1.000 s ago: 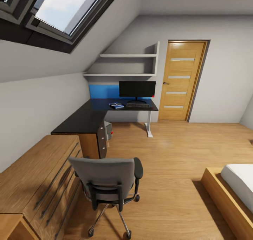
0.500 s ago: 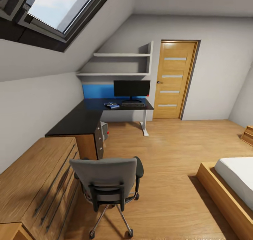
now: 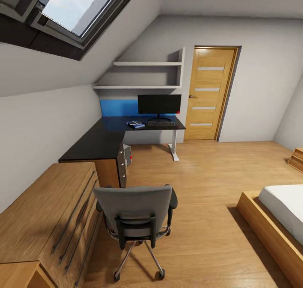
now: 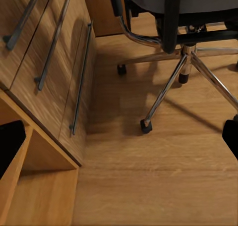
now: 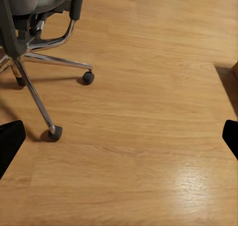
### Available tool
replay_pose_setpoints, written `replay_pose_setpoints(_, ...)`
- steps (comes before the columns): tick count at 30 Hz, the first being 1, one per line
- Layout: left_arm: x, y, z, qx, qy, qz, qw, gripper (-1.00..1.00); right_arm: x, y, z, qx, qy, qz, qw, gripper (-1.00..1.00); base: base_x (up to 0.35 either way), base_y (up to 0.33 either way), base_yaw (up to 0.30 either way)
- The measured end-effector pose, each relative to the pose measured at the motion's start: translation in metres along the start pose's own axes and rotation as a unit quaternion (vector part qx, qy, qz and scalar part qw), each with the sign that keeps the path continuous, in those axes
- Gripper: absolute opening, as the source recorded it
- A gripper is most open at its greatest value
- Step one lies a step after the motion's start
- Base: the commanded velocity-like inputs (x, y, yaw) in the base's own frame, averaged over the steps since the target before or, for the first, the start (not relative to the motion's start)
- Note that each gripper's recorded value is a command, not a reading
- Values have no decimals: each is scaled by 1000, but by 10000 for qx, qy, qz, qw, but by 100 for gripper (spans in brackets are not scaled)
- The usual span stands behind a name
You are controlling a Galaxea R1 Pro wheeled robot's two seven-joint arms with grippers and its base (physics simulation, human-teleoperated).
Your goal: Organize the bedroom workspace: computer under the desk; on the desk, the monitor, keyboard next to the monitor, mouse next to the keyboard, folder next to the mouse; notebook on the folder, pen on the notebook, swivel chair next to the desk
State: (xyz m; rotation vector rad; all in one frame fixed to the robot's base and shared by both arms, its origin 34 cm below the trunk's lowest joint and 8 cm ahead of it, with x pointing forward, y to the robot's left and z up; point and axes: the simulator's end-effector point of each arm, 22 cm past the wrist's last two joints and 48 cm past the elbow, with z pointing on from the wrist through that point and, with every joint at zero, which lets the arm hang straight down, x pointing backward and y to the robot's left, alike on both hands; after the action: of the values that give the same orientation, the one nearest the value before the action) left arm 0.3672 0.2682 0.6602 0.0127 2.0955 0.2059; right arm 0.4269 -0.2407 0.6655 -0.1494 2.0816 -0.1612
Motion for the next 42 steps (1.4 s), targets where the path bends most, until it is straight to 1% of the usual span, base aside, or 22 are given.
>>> replay_pose_setpoints(5, 0, 0, 0, -2, 6, 2, 10000, 100, 0, 0, 0, -4, 2, 1, 10000, 100, -90, 14, 0)
replay_pose_setpoints(17, 0, 0, 0, 1, 10, 5, 10000, 100, 0, 1, 0, -3, 4, 2, 10000, 100, -255, 2, 0)
replay_pose_setpoints(27, 0, 0, 0, 2, 8, 5, 10000, 100, 0, 1, 0, -13, 6, -5, 10000, 100, -54, 0, 0)
replay_pose_setpoints(33, 1, 0, 0, 7, 23, 14, 10000, 100, 1, 1, 0, -16, 6, -10, 10000, 100, -172, 0, 0)
replay_pose_setpoints(42, 1, 0, 0, 7, 23, 12, 10000, 100, 1, 1, 0, -15, 5, -13, 10000, 100, -37, 0, 0)
